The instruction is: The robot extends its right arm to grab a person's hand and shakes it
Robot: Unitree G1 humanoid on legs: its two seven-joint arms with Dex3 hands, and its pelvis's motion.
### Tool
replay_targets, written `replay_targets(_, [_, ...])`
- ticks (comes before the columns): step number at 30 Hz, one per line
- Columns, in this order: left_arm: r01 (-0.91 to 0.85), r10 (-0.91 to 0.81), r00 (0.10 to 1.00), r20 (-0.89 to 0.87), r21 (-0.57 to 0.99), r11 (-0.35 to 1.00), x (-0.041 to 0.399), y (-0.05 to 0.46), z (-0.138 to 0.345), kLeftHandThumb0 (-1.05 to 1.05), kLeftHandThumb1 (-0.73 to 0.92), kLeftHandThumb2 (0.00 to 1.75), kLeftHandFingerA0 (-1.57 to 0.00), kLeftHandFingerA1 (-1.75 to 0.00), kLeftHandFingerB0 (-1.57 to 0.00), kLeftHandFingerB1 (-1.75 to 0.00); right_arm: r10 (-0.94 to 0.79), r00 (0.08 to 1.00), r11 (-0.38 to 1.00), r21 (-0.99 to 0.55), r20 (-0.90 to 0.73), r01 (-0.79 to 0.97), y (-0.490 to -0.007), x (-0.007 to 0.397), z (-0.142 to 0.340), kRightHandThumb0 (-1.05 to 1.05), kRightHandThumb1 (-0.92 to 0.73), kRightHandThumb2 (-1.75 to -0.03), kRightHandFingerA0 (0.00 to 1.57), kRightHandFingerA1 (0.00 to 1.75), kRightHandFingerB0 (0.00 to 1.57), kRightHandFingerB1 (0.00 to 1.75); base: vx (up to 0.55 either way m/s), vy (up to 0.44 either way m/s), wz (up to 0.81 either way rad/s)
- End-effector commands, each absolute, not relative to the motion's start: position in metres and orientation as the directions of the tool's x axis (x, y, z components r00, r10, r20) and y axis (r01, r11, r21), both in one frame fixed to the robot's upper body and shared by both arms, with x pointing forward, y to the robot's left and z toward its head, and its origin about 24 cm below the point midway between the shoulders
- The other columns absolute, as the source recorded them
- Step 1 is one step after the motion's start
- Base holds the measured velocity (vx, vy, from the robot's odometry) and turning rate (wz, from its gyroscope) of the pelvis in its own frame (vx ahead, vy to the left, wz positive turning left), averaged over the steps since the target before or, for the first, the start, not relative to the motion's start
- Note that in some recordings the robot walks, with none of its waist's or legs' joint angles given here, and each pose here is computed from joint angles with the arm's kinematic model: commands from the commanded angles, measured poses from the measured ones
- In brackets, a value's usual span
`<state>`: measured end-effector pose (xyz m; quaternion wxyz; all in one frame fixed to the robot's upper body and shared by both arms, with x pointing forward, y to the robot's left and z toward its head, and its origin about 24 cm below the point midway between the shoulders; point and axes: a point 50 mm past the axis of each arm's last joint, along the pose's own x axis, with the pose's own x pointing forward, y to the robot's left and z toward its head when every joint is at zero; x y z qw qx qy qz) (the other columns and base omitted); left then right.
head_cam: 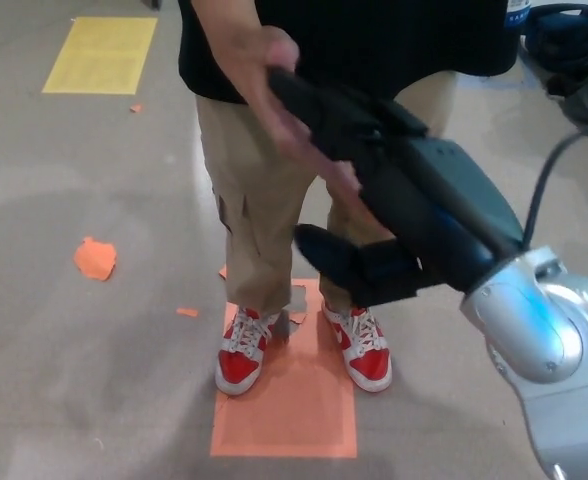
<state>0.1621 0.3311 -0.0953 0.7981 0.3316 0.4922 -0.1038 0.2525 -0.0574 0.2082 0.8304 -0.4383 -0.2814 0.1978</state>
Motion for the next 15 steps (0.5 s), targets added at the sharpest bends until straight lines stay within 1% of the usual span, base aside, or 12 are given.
replay_targets(1, [0.516, 0.165, 0.477, -0.864, 0.426, 0.743, 0.155, 0.346, -0.088, -0.28, 0.57, 1.09, -0.09, -0.5, -0.09, -0.49, 0.538, 0.829, 0.39, -0.916, 0.149, -0.089, -0.049, 0.247, 0.232, -1.05, -0.7, -1.09, 0.0, 0.06, 0.0, 0.03, 0.0, 0.0, 0.0])
replay_targets(2, [0.515, 0.165, 0.478, -0.863, 0.427, 0.743, 0.155, 0.346, -0.088, -0.28, 0.57, 1.09, -0.09, -0.5, -0.09, -0.49, 0.533, 0.834, 0.389, -0.916, 0.14, -0.094, -0.048, 0.249, 0.231, -1.05, -0.7, -1.09, 0.0, 0.06, 0.0, 0.03, 0.0, 0.0, 0.0])
replay_targets(3, [0.506, 0.169, 0.475, -0.864, 0.425, 0.75, 0.155, 0.346, -0.088, -0.28, 0.58, 1.09, -0.08, -0.5, -0.08, -0.49, 0.525, 0.842, 0.375, -0.922, 0.125, -0.097, -0.047, 0.252, 0.23, -0.97, -0.84, -0.65, 0.0, 0.0, 0.0, 0.0, 0.0, 0.0, 0.0])
replay_targets(4, [0.512, 0.168, 0.474, -0.865, 0.425, 0.746, 0.155, 0.346, -0.088, -0.28, 0.59, 1.09, -0.08, -0.5, -0.08, -0.49, 0.509, 0.855, 0.352, -0.93, 0.098, -0.103, -0.046, 0.258, 0.228, -1.03, -0.69, -1.09, 0.0, 0.09, 0.0, 0.06, 0.0, 0.0, 0.0])
replay_targets(5, [0.513, 0.169, 0.474, -0.864, 0.426, 0.745, 0.155, 0.346, -0.088, -0.27, 0.59, 1.09, -0.08, -0.5, -0.08, -0.49, 0.497, 0.864, 0.339, -0.935, 0.081, -0.107, -0.045, 0.262, 0.227, -0.98, -0.83, -0.65, 0.0, 0.0, 0.0, 0.0, 0.0, 0.0, 0.0])
replay_targets(6, [0.511, 0.17, 0.474, -0.864, 0.427, 0.746, 0.155, 0.346, -0.089, -0.27, 0.59, 1.09, -0.08, -0.5, -0.08, -0.49, 0.493, 0.867, 0.335, -0.936, 0.076, -0.108, -0.045, 0.264, 0.226, -0.98, -0.83, -0.65, 0.0, 0.0, 0.0, 0.0, 0.0, 0.0, 0.0])
replay_targets(7, [0.533, 0.178, 0.47, -0.865, 0.438, 0.724, 0.154, 0.346, -0.089, -0.27, 0.59, 1.09, -0.09, -0.5, -0.09, -0.49, 0.462, 0.886, 0.317, -0.94, 0.037, -0.125, -0.045, 0.272, 0.223, -1.01, -0.65, -0.97, 0.0, 0.02, 0.0, 0.0, 0.0, 0.0, 0.0])
replay_targets(8, [0.534, 0.18, 0.467, -0.866, 0.439, 0.723, 0.154, 0.346, -0.089, -0.28, 0.59, 1.1, -0.08, -0.5, -0.08, -0.49, 0.437, 0.9, 0.312, -0.94, 0.014, -0.137, -0.045, 0.277, 0.221, -1.05, -0.69, -1.07, 0.0, 0.06, 0.0, 0.04, 0.0, 0.0, 0.0])
replay_targets(12, [0.548, 0.163, 0.471, -0.867, 0.432, 0.716, 0.155, 0.347, -0.087, -0.29, 0.59, 1.1, -0.06, -0.49, -0.06, -0.48, 0.35, 0.936, 0.308, -0.939, -0.038, -0.154, -0.049, 0.295, 0.212, -1.05, -0.69, -1.04, 0.0, 0.04, 0.0, 0.03, 0.0, 0.0, 0.0])
replay_targets(15, [0.549, 0.155, 0.472, -0.868, 0.427, 0.718, 0.155, 0.348, -0.086, -0.29, 0.59, 1.1, -0.06, -0.49, -0.06, -0.49, 0.291, 0.955, 0.306, -0.942, -0.047, -0.14, -0.055, 0.306, 0.205, -1.05, -0.7, -1.03, 0.0, 0.04, 0.0, 0.03, 0.0, 0.0, 0.0])
